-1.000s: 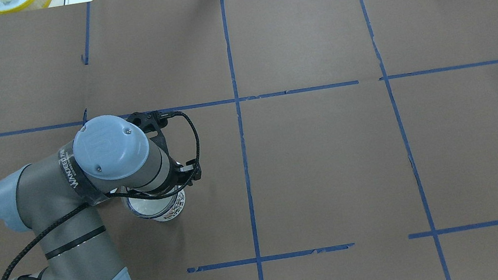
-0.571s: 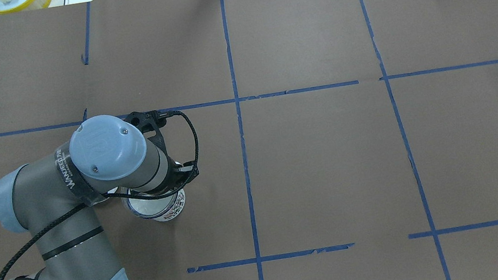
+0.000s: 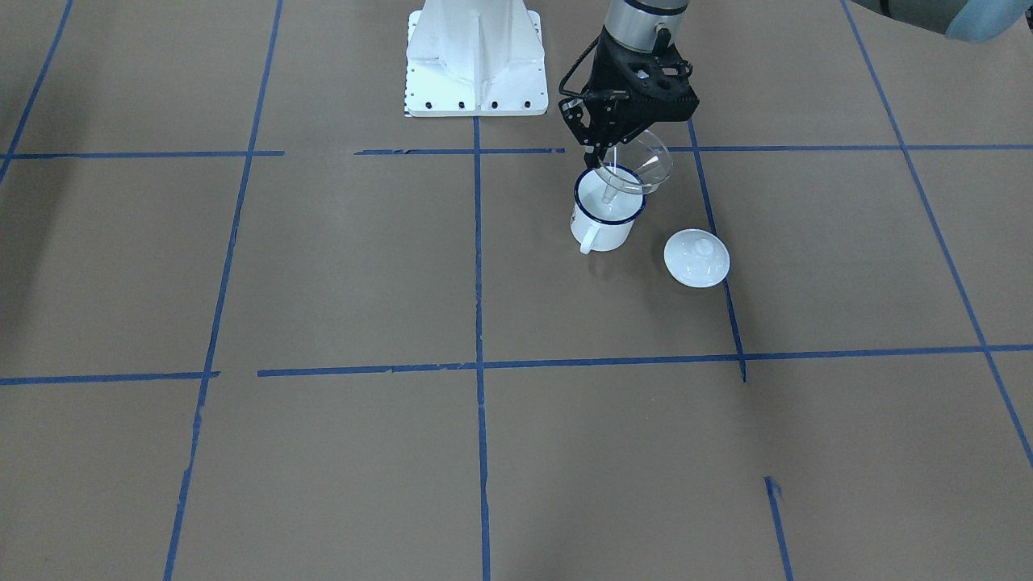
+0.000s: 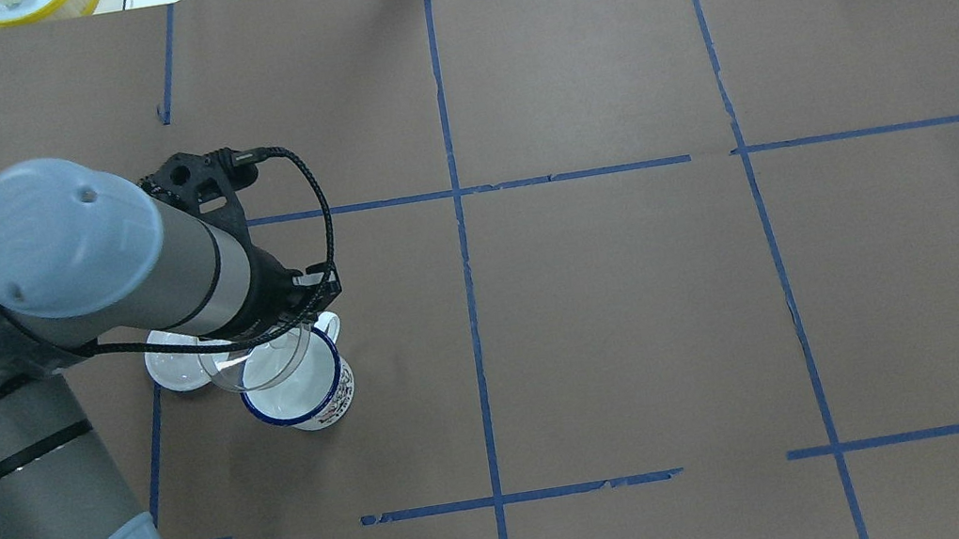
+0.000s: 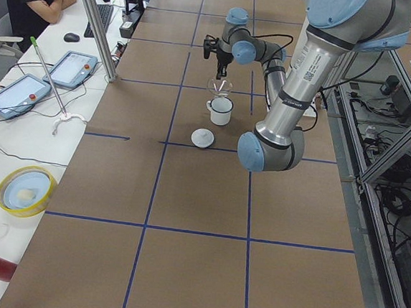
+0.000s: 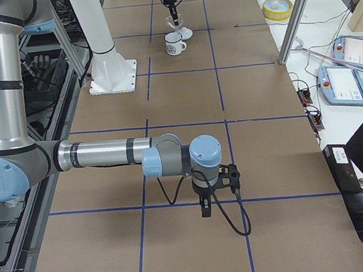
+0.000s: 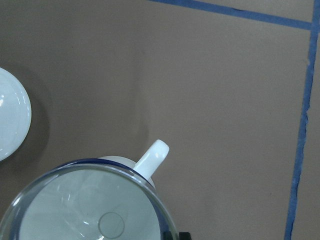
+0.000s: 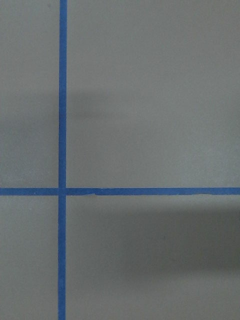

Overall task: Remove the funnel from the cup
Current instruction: 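Lift the funnel up out of the mug with the left gripper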

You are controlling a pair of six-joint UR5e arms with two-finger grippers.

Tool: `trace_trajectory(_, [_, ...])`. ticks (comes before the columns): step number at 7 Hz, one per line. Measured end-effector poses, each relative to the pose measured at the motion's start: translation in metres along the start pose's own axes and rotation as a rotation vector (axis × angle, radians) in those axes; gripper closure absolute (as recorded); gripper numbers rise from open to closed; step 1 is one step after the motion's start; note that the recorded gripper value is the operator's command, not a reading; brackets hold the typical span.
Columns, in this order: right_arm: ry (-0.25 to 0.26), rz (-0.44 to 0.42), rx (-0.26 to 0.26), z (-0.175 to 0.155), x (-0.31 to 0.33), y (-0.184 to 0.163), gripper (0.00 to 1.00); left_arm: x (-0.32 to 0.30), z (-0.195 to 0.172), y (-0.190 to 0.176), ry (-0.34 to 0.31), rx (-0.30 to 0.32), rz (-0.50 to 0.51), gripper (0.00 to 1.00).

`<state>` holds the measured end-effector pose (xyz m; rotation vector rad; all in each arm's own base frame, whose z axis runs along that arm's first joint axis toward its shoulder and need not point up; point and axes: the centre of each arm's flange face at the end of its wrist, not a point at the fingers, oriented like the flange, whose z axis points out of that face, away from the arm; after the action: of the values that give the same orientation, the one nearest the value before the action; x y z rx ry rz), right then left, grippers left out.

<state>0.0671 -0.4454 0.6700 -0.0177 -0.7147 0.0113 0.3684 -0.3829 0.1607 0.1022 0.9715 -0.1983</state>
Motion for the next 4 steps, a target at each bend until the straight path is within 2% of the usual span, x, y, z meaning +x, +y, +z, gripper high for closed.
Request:
trace_trajectory(2, [0.000,0.000,0.000,0.000,0.000,0.000,0.00,-0.017,-0.034,-0.022,0.050,-0.024,0.031,1.00])
trace_trajectory(4, [0.000,0.000,0.000,0.000,0.000,0.000,0.00,-0.020,-0.039,-0.046,0.081,0.012,0.006,1.00])
